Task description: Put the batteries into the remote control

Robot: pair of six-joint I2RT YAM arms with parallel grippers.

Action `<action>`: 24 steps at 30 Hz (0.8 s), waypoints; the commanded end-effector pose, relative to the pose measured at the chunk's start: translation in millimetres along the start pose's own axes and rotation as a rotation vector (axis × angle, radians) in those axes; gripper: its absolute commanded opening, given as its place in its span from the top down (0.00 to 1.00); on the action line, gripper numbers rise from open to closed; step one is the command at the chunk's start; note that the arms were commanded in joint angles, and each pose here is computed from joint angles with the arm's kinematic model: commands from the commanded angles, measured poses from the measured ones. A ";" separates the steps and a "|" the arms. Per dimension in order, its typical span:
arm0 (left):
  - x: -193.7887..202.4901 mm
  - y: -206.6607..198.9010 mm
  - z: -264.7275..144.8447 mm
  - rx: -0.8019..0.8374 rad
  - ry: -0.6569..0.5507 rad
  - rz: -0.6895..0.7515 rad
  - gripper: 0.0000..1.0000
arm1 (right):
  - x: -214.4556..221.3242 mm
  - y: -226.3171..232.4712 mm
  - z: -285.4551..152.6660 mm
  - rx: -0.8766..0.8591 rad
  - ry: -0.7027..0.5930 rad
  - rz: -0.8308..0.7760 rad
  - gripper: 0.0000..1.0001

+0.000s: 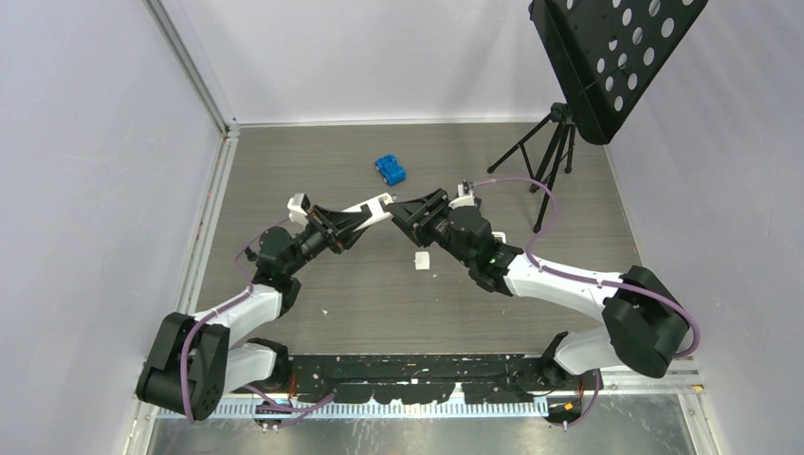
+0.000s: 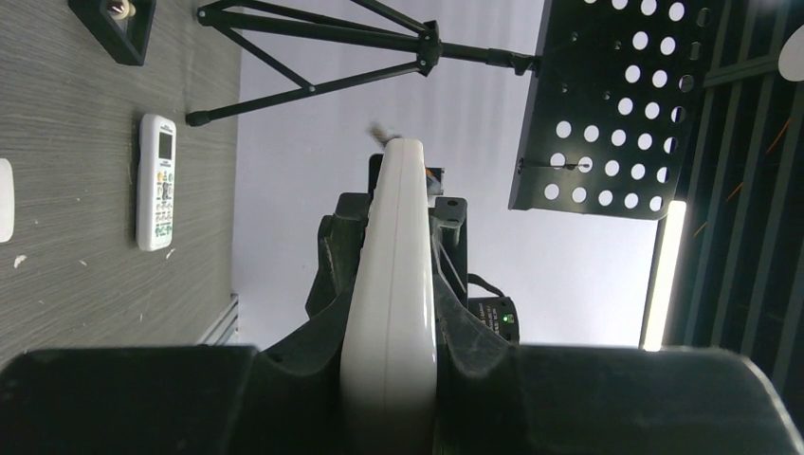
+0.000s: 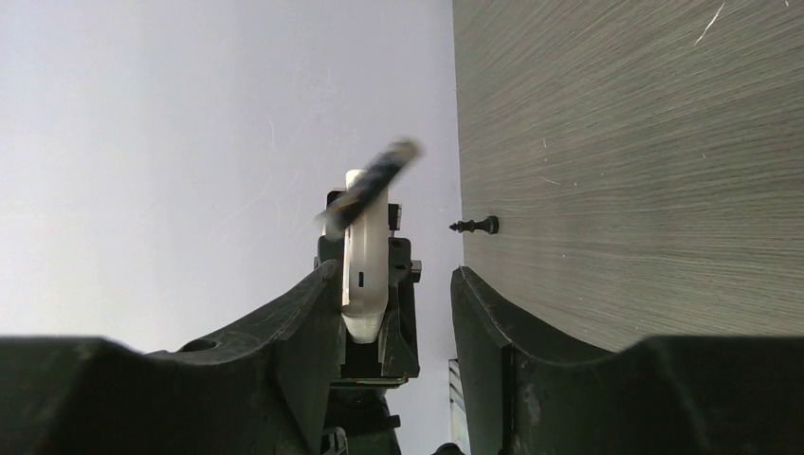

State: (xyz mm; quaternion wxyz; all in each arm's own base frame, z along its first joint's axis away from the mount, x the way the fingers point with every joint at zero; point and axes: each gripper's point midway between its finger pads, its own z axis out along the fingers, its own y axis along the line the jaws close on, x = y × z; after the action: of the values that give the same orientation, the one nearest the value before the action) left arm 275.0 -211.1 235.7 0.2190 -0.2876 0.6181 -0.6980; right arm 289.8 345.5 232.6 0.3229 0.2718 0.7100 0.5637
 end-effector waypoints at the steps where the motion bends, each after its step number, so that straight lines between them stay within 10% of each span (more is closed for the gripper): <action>1: 3.0 -18.5 -0.6 0.077 0.006 0.037 1.00 | -9.5 34.5 0.9 -0.099 -0.041 -0.001 0.49; 9: -7.1 2.5 2.6 0.017 -0.033 0.107 1.00 | -14.0 36.3 -5.9 -0.089 -0.057 -0.103 0.37; 16: -32.6 65.4 -5.1 -0.212 -0.129 0.256 1.00 | -49.3 -17.1 -15.7 0.267 -0.137 -0.480 0.29; 24: -78.5 119.6 -51.0 -0.611 -0.309 0.542 1.00 | -19.9 -75.7 -12.4 0.401 0.075 -0.717 0.33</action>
State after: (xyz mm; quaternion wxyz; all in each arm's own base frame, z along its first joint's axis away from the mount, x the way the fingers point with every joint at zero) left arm 288.6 -175.9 121.3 0.3231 -0.2926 0.7629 -0.4775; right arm 302.7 305.6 199.4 0.4316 0.1255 0.8264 0.3392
